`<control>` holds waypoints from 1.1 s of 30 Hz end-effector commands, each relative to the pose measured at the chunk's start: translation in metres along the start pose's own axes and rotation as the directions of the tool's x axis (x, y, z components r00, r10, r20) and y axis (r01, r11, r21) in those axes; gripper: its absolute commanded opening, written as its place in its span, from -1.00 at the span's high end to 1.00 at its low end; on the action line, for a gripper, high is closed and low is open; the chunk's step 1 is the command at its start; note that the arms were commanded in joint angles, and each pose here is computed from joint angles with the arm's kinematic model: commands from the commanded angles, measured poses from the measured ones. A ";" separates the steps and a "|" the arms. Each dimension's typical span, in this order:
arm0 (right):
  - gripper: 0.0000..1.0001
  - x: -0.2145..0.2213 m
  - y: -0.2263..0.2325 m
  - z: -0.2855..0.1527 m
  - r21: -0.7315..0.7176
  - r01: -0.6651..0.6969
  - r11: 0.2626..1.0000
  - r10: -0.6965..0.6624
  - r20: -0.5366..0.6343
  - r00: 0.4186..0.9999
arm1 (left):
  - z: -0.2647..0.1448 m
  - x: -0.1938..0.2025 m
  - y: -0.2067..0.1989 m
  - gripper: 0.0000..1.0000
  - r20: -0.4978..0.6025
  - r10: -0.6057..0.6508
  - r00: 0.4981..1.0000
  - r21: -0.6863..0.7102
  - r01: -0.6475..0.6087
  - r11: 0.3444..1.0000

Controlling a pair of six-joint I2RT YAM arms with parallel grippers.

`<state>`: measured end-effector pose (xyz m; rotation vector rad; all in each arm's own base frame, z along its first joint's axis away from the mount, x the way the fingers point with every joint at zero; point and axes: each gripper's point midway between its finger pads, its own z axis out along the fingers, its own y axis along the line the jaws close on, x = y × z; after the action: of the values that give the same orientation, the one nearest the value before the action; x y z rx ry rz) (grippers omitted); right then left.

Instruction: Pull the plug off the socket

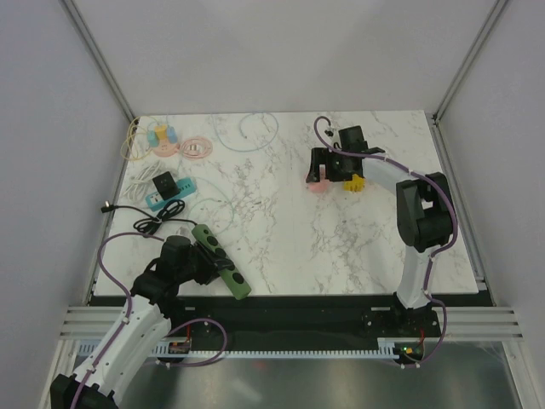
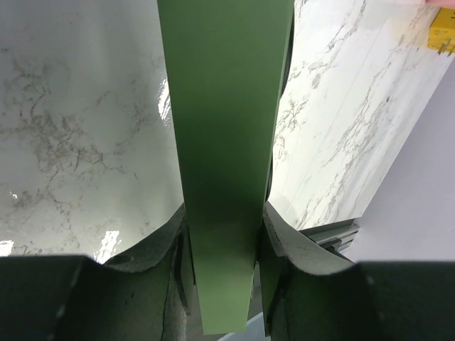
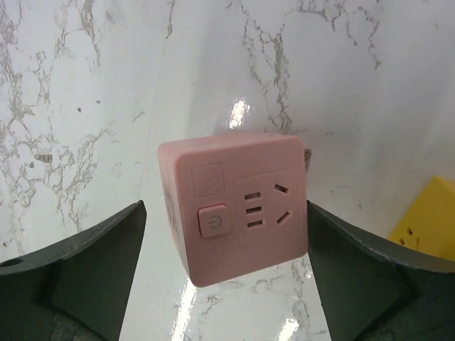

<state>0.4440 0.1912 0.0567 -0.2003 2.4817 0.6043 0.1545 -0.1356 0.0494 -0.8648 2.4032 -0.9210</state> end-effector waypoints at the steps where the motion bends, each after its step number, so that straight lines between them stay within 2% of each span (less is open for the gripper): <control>1: -0.96 -0.047 0.006 -0.021 0.019 0.076 0.997 -0.077 0.074 0.994 | -0.010 -0.014 -0.028 0.53 0.057 0.006 0.998 0.087 -0.011 0.996; 6: -0.96 -0.099 0.033 -0.060 -0.007 0.118 0.993 -0.114 0.179 0.977 | -0.010 -0.015 -0.030 0.41 0.064 0.004 0.998 0.091 -0.010 0.996; 10: -0.96 -0.102 0.047 -0.081 -0.015 0.108 0.994 -0.102 0.207 0.973 | -0.010 -0.016 -0.028 0.23 0.073 -0.001 0.997 0.090 -0.006 0.996; 13: -0.96 -0.077 0.074 -0.088 -0.047 0.155 0.987 -0.144 0.181 0.973 | -0.010 -0.017 -0.027 -0.11 0.080 -0.006 0.997 0.088 -0.001 0.996; 15: -0.96 -0.050 0.094 -0.089 -0.076 0.196 0.978 -0.183 0.156 0.971 | -0.012 -0.017 -0.027 -0.42 0.086 -0.010 0.996 0.089 0.003 0.996; 16: -0.96 -0.030 0.121 -0.085 -0.125 0.243 0.962 -0.226 0.133 0.965 | -0.015 -0.019 -0.028 -0.63 0.094 -0.013 0.995 0.089 0.005 0.996; 17: -0.96 -0.016 0.134 -0.083 -0.153 0.259 0.954 -0.242 0.121 0.963 | -0.016 -0.018 -0.024 -0.99 0.092 -0.017 0.996 0.069 0.010 0.998; 19: -0.96 0.024 0.167 -0.077 -0.241 0.299 0.923 -0.285 0.092 0.954 | -0.027 -0.023 -0.029 -0.99 0.118 -0.010 0.993 0.060 0.003 0.998; 20: -0.96 0.040 0.181 -0.078 -0.308 0.278 0.910 -0.268 0.074 0.961 | -0.030 -0.022 -0.015 -1.00 0.124 -0.019 0.992 -0.014 0.021 1.000; 23: -0.96 0.081 0.210 -0.077 -0.445 0.258 0.857 -0.253 0.071 0.965 | -0.053 -0.031 -0.022 -1.00 0.183 -0.035 0.983 -0.031 0.042 0.999; 27: -0.96 0.126 0.242 -0.077 -0.522 0.287 0.803 -0.294 0.072 0.953 | -0.097 -0.038 -0.031 -0.99 0.256 -0.067 0.964 -0.033 0.078 0.996; 31: -0.96 0.158 0.265 -0.082 -0.573 0.267 0.775 -0.293 0.048 0.955 | -0.133 -0.063 -0.048 -0.87 0.369 0.026 0.929 -0.077 0.002 0.997; 32: -0.96 0.163 0.265 -0.085 -0.582 0.268 0.768 -0.287 0.063 0.956 | -0.129 -0.067 -0.050 -0.82 0.349 0.059 0.935 -0.140 -0.010 0.990; 33: -0.96 0.166 0.266 -0.087 -0.585 0.264 0.767 -0.280 0.064 0.958 | -0.135 -0.073 -0.064 -0.77 0.351 0.084 0.932 -0.138 -0.037 0.990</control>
<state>0.1950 0.3688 0.0887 -0.8421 2.3141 1.1133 0.1474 -0.0830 0.1917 -0.9327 2.1233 -0.7426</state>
